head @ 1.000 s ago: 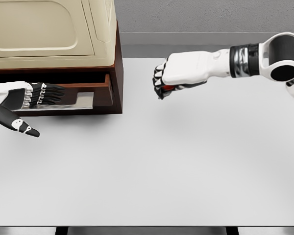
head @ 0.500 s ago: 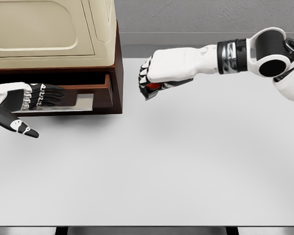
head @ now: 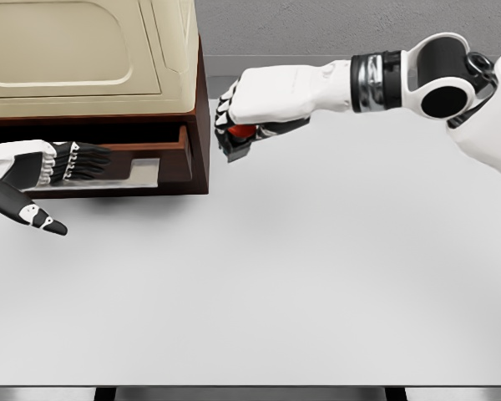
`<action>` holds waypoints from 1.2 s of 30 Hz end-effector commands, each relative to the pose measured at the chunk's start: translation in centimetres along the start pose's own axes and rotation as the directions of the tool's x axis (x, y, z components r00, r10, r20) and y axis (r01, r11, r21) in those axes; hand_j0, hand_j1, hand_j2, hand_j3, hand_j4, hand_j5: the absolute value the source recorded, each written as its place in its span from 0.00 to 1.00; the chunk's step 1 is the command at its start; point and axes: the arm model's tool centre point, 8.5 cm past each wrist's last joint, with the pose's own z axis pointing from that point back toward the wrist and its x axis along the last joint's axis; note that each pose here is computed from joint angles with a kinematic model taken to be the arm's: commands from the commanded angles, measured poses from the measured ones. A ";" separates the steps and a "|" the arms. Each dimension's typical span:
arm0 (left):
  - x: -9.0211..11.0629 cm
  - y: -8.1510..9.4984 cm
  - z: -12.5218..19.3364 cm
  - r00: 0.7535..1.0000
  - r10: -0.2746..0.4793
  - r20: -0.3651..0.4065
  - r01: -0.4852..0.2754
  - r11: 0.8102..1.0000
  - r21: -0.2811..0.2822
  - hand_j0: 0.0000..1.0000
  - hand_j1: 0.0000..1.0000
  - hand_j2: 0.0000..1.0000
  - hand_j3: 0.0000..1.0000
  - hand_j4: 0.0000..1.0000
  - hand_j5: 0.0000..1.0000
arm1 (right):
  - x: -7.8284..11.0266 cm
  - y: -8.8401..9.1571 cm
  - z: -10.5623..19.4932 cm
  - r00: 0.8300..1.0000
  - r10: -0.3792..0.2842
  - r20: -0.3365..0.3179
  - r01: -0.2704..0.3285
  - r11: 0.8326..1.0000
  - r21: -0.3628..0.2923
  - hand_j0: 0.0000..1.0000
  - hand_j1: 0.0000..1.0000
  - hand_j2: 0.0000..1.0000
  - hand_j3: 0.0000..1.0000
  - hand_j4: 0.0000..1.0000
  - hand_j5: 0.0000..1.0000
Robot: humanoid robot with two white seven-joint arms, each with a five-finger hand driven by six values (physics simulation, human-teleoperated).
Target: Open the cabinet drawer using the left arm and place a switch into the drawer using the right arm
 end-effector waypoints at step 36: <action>-7.0 -3.5 -0.2 0.977 0.053 -0.205 -0.069 0.995 -0.074 1.00 1.00 1.00 1.00 1.00 1.00 | 3.1 -3.7 -1.9 0.991 0.096 0.090 -0.094 0.995 -0.021 0.44 0.44 0.44 0.44 0.44 0.44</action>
